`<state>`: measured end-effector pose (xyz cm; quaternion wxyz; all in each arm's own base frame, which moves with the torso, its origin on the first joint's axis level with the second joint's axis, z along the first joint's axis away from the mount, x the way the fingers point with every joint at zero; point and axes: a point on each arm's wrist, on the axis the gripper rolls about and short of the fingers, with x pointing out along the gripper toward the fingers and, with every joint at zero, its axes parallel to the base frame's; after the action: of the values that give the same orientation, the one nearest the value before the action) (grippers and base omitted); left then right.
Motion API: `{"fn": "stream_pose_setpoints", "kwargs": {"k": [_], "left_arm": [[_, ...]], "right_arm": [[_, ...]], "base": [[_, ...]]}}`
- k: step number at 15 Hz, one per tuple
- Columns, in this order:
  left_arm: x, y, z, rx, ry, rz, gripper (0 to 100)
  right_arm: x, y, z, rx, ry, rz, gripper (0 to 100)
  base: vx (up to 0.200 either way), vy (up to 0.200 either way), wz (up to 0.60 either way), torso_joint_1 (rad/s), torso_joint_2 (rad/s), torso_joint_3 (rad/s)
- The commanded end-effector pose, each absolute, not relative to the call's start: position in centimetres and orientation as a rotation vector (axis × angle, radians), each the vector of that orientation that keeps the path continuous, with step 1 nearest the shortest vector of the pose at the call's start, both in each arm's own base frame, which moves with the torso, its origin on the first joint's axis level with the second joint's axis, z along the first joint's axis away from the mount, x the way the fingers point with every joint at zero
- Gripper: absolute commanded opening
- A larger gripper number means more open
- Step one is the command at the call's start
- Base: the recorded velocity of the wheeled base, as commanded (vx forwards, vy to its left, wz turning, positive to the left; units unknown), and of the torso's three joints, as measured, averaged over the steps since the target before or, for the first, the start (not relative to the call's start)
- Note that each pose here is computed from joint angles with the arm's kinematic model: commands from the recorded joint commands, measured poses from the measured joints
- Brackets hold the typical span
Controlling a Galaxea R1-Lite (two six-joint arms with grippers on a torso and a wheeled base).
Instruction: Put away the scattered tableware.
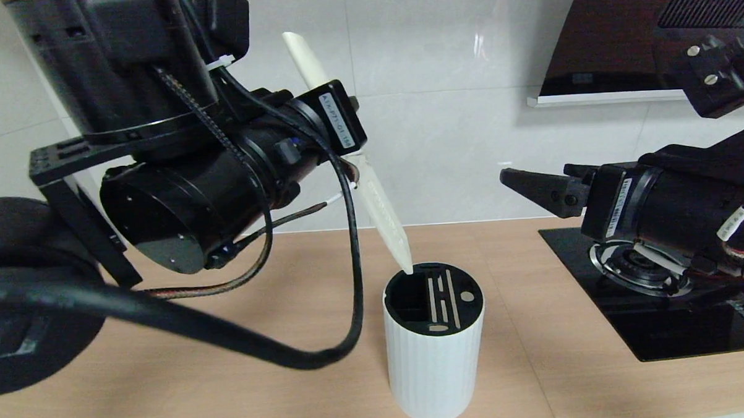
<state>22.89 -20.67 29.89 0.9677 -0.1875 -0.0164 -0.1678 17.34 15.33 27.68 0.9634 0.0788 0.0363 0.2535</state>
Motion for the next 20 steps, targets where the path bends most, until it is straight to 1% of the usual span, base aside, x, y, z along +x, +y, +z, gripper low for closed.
{"fn": "stream_pose_setpoints", "kwargs": {"k": [1, 2, 3, 4, 5, 6, 7, 9, 14, 18, 20], "left_arm": [[22.3, -22.3, 28.4, -0.305, -0.04, -0.31, 0], [22.2, -22.8, 27.9, -0.263, -0.055, -0.283, 0], [22.2, -23.1, 27.6, -0.255, -0.059, -0.28, 0], [21.7, -24.3, 26.6, -0.244, -0.059, -0.299, 0], [21.7, -25.1, 25.5, -0.214, -0.051, -0.307, 0], [22.0, -25.5, 24.6, -0.175, -0.046, -0.283, 0], [22.3, -25.9, 24.1, -0.161, -0.054, -0.247, 0], [22.6, -26.1, 23.8, -0.152, -0.069, -0.23, 0], [22.8, -26.5, 23.1, -0.137, -0.058, -0.228, 0], [23.4, -27.3, 21.7, -0.122, -0.042, -0.224, 0], [23.5, -27.9, 20.7, -0.105, -0.023, -0.217, 0]], "right_arm": [[18.0, 15.4, 27.2, 0.149, 0.09, 0.498, 100], [18.1, 15.6, 26.9, 0.142, 0.099, 0.497, 100], [18.2, 15.6, 26.9, 0.142, 0.1, 0.497, 100], [18.2, 15.6, 26.9, 0.141, 0.101, 0.495, 100], [18.2, 15.5, 26.9, 0.142, 0.1, 0.492, 100], [18.3, 15.3, 27.0, 0.142, 0.096, 0.483, 100], [18.3, 15.3, 27.0, 0.138, 0.092, 0.484, 100], [18.4, 15.4, 26.9, 0.129, 0.096, 0.483, 100], [18.4, 15.4, 26.7, 0.125, 0.103, 0.483, 100], [18.6, 15.5, 26.4, 0.12, 0.112, 0.48, 100], [18.6, 15.5, 26.3, 0.119, 0.115, 0.482, 100]], "base": [[0.0, 0.0, 0.0, 0.0, 0.0, 0.0], [0.0, 0.0, 0.0, 0.0, 0.0, 0.0], [0.0, 0.0, 0.0, 0.0, 0.0, 0.0], [0.0, 0.0, 0.0, 0.0, 0.0, 0.0], [0.0, 0.0, 0.0, 0.0, 0.0, 0.0], [0.0, 0.0, 0.0, 0.0, 0.0, 0.0], [0.0, 0.0, 0.0, 0.0, 0.0, 0.0], [0.0, 0.0, 0.0, 0.0, 0.0, 0.0], [0.0, 0.0, 0.0, 0.0, 0.0, 0.0], [0.0, 0.0, 0.0, 0.0, 0.0, 0.0], [0.0, 0.0, 0.0, 0.0, 0.0, 0.0]]}}
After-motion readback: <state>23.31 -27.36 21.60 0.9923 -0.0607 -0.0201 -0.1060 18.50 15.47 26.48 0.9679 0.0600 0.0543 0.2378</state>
